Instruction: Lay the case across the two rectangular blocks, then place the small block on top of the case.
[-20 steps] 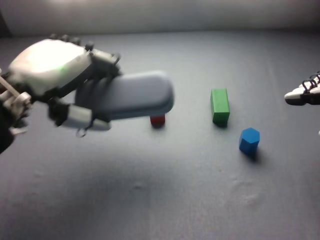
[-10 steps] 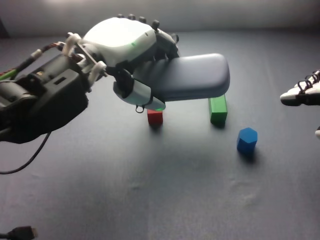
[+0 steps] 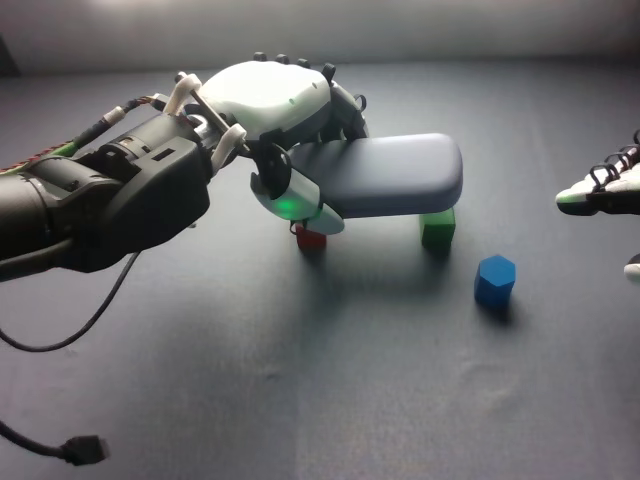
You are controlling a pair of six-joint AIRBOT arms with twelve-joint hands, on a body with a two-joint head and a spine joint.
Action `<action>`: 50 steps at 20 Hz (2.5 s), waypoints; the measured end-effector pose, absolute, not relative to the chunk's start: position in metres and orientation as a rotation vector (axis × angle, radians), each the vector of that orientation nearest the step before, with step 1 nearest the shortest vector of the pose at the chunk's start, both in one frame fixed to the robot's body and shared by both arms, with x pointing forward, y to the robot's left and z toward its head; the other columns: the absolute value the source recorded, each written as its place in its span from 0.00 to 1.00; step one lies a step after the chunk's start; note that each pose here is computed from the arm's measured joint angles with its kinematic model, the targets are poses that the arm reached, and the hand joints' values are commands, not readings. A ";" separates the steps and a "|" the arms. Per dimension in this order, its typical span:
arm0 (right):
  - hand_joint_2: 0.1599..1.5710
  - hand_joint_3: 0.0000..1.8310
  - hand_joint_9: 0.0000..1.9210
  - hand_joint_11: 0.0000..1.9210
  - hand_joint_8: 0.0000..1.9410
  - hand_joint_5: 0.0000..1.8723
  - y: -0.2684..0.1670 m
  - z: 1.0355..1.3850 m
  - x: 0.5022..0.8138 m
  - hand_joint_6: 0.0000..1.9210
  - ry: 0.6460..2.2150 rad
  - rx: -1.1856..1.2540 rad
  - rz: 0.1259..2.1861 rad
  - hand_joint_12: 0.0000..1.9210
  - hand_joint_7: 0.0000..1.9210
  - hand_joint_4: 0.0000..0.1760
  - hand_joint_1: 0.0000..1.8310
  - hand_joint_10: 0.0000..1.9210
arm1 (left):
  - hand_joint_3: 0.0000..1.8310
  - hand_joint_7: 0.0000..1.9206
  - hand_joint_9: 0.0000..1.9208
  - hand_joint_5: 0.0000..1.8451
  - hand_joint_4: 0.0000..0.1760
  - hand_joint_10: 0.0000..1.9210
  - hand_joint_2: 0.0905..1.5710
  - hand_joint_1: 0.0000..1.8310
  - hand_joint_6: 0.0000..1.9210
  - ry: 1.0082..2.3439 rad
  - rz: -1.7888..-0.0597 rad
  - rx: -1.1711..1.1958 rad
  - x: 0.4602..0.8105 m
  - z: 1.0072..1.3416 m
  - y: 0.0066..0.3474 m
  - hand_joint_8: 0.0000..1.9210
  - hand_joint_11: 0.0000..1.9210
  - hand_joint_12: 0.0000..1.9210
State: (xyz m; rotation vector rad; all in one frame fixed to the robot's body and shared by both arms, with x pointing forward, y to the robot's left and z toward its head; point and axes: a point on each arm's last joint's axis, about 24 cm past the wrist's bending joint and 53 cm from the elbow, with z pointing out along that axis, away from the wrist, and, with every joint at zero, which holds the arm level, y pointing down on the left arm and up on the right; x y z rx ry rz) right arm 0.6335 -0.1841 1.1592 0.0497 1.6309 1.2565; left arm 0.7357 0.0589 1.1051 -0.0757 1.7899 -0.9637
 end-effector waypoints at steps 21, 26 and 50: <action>0.81 0.00 0.24 0.02 0.00 0.27 -0.178 1.163 0.634 0.00 1.622 0.038 1.274 0.49 0.27 0.00 0.49 0.00 | 0.01 0.25 0.26 0.21 0.19 0.02 0.54 0.55 0.00 1.613 -1.047 -0.062 0.680 1.154 0.104 0.00 0.06 0.60; 0.79 0.00 0.25 0.04 0.00 0.28 -0.162 1.172 0.640 0.00 1.610 -0.023 1.282 0.48 0.27 0.00 0.41 0.00 | 0.00 0.22 0.21 0.16 0.40 0.00 0.54 0.42 0.00 1.568 -1.038 -0.035 0.638 1.165 0.142 0.00 0.00 0.58; 0.66 0.00 0.39 0.13 0.00 0.35 -0.094 1.115 0.673 0.00 1.833 -0.206 1.160 0.59 0.38 0.00 0.60 0.01 | 0.00 0.26 0.27 0.19 0.11 0.00 0.50 0.46 0.00 1.545 -0.981 -0.146 0.621 1.167 0.193 0.00 0.04 0.55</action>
